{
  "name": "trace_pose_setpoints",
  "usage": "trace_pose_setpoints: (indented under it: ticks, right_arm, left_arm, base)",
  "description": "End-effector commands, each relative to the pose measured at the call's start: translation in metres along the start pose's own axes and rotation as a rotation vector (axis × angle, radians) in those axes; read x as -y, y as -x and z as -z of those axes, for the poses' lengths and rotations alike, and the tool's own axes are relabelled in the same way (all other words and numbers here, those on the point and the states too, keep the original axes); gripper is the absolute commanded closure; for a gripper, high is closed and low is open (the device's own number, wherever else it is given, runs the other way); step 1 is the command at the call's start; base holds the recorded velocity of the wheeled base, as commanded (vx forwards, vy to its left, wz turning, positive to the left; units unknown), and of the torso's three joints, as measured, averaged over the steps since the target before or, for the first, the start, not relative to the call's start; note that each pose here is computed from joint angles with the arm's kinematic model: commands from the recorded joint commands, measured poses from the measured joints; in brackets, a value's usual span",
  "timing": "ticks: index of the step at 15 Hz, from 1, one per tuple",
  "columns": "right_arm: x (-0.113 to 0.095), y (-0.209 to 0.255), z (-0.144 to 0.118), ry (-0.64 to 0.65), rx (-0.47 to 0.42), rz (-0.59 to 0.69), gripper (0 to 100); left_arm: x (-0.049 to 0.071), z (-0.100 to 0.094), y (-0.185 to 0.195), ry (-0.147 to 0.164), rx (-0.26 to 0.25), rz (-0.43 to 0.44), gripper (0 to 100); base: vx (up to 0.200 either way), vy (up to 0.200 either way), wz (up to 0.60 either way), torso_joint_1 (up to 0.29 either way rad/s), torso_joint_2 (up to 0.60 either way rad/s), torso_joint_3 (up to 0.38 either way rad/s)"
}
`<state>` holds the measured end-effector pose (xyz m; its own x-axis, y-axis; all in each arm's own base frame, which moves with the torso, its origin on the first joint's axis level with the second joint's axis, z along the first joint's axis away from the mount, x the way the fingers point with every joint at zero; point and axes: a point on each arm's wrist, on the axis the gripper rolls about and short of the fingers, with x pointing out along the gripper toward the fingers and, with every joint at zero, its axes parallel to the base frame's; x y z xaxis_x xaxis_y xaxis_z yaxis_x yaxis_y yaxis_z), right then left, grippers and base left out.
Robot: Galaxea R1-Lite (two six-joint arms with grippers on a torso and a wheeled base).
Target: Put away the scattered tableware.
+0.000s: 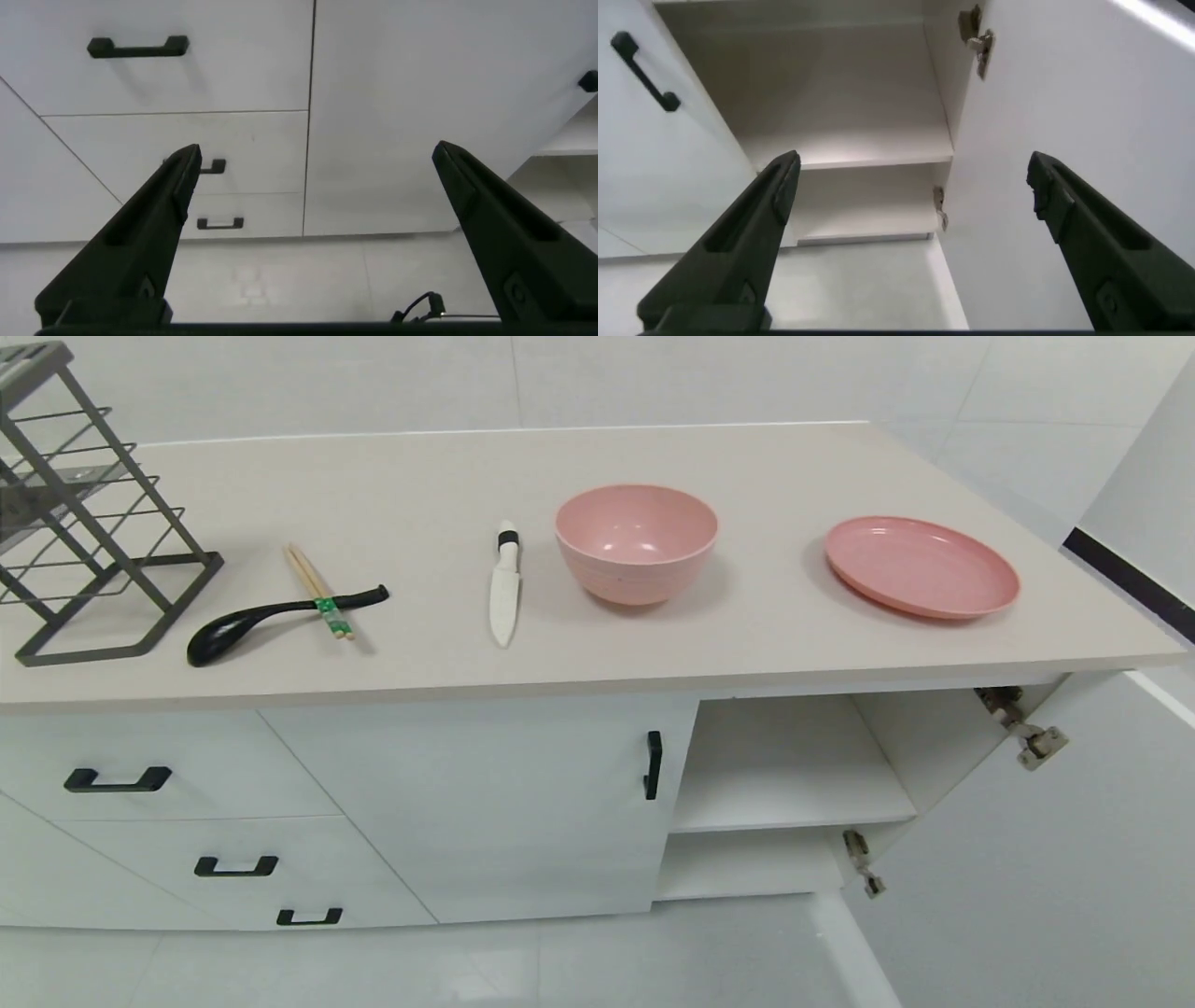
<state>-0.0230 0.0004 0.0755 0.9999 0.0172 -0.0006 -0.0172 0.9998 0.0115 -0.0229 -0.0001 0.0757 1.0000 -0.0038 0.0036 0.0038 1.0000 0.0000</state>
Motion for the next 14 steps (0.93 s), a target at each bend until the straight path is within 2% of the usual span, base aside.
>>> trace_pose_setpoints:
  ticks: [1, 14]
  right_arm:
    - [0.0, -0.0001, -0.0001, -0.001, -0.001, -0.001, 0]
    - [0.0, -0.0001, -0.0001, -0.002, -0.001, -0.001, 0]
  left_arm:
    - [0.0, -0.0001, -0.0001, 0.0, -0.001, -0.001, 0]
    - [0.0, -0.0001, -0.0002, 0.0, -0.002, -0.001, 0]
  base:
    - [0.0, 0.0, 0.0, 0.154, -0.4, -0.222]
    - [0.0, 0.0, 0.0, 0.226, -0.51, -0.28]
